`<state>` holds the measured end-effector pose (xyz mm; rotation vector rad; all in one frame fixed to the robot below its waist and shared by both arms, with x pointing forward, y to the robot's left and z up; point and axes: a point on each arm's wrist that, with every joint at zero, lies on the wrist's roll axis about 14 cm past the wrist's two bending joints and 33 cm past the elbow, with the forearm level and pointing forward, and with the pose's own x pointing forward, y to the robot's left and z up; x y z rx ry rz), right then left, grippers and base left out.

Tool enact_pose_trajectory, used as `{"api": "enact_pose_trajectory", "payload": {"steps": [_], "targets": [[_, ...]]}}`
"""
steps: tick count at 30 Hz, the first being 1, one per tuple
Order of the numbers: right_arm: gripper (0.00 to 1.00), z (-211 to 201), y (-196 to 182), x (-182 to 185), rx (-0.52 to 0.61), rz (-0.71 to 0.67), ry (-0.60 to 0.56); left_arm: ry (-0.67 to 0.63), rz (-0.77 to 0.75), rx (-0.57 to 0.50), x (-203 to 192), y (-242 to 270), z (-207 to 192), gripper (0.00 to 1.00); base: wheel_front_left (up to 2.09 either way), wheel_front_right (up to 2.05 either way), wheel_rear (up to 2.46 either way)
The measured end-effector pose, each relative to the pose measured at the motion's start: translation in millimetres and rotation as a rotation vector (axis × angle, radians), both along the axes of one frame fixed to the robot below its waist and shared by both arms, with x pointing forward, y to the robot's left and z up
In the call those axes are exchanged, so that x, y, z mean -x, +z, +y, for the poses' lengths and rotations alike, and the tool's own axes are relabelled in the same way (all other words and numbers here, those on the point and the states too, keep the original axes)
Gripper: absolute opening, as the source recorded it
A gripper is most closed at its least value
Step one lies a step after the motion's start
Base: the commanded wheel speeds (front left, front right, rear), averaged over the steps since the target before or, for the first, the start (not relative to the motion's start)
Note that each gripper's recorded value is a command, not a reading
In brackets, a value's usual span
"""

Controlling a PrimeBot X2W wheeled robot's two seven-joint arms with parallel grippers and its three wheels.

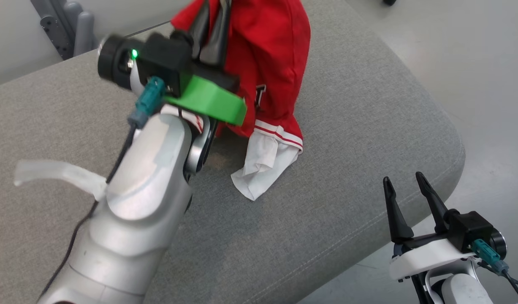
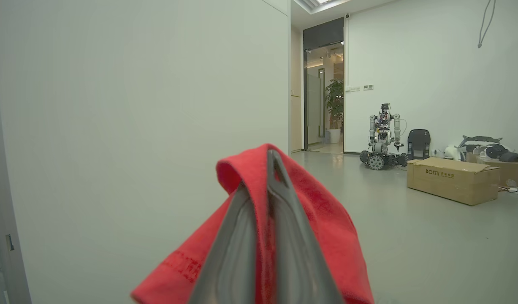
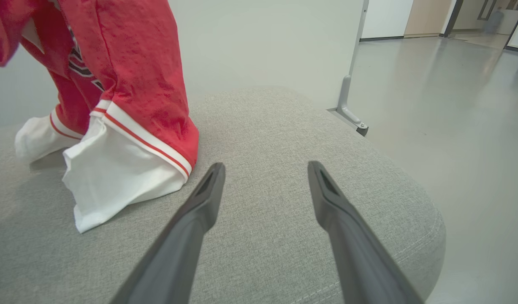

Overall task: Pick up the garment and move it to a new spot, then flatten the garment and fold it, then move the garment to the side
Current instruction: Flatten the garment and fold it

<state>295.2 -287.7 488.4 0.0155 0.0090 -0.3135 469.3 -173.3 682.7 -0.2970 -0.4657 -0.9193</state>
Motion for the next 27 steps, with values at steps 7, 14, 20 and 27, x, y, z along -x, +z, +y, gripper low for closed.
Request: {"api": "enact_pose_trajectory", "payload": {"steps": [7,14,20,27], "targets": [[1.00,4.9,-6.1,-2.8,-0.017,0.011,0.013,-0.013,0.178,-0.218,21.7,-119.5,19.4,0.00,0.00,0.00,0.00],[1.00,16.7,-12.8,-14.2,-0.030,0.023,0.058,-0.001,0.273,-0.318,50.8,-179.6,57.0,0.15,0.00,0.00,0.00],[1.00,27.1,-15.0,-27.6,-0.021,0.029,0.115,-0.008,0.300,-0.381,82.7,-205.4,79.4,0.19,0.00,0.00,0.00],[1.00,42.6,-19.3,-41.2,-0.020,0.037,0.180,0.026,0.395,-0.408,101.1,-231.2,104.2,0.08,0.00,0.00,0.00]]}}
